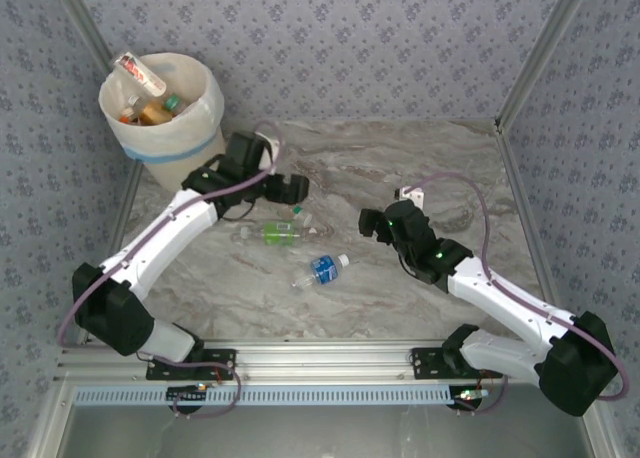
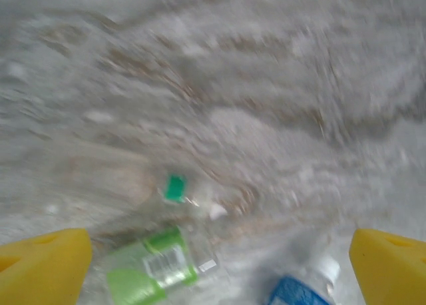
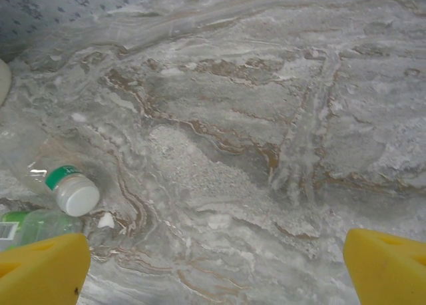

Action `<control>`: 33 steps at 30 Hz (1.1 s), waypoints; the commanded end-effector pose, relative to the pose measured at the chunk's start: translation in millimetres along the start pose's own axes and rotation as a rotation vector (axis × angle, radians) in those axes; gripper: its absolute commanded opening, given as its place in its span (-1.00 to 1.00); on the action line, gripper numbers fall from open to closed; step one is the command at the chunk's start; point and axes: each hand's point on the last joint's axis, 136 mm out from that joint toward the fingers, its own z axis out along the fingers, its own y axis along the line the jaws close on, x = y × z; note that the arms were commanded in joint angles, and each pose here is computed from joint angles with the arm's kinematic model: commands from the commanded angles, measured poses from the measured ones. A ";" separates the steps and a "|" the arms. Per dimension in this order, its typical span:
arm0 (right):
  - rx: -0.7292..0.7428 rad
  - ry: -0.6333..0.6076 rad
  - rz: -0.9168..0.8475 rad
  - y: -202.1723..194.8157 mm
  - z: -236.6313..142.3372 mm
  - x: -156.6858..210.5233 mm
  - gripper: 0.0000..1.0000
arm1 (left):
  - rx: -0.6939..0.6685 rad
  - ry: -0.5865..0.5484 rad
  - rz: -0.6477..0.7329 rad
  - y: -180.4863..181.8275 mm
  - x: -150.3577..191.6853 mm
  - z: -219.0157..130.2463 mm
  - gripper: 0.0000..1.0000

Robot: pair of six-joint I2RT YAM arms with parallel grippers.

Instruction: Put the plastic bottles in the bin

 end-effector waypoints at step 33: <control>-0.111 0.015 -0.191 10.3 -20.7 -4.2 1.00 | -0.128 0.522 0.415 -49.5 219.0 101.1 0.53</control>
